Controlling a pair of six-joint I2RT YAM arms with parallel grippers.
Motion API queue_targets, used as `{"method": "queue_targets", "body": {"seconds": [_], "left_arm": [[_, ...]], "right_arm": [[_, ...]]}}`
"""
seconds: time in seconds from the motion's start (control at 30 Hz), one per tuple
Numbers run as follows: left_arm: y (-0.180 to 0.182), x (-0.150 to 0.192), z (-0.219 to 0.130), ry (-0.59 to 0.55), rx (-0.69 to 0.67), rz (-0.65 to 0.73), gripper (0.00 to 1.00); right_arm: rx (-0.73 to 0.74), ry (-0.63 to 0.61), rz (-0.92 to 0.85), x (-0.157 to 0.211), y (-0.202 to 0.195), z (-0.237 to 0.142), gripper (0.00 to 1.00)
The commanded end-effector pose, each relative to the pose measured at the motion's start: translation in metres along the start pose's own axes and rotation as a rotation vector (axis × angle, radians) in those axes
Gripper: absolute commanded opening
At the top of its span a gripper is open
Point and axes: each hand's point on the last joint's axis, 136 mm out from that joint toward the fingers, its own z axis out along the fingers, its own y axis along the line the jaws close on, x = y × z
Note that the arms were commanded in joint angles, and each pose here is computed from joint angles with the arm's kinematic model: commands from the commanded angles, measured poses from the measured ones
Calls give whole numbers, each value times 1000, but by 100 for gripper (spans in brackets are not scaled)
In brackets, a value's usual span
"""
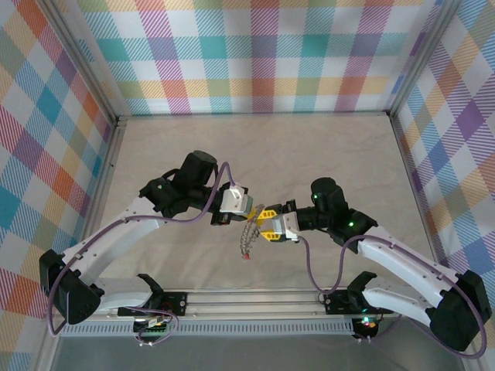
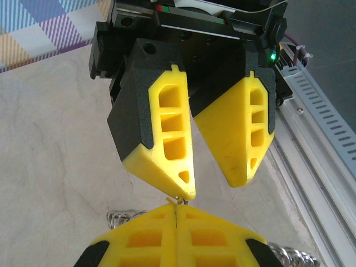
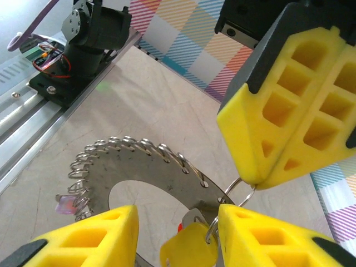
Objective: Put the keys on the keyring
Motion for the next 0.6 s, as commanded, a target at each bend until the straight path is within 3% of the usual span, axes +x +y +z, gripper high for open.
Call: {"method": "queue_targets", "body": {"seconds": [0.0,0.57], "left_arm": [[3,-5,-1,-39,-5,6,0],[7,0,4,-28,-6,2,0]], "right_arm": [[53,-41,35,-11,-10,-2,42],[168,-105,165,-8,-30,-10,44]]}}
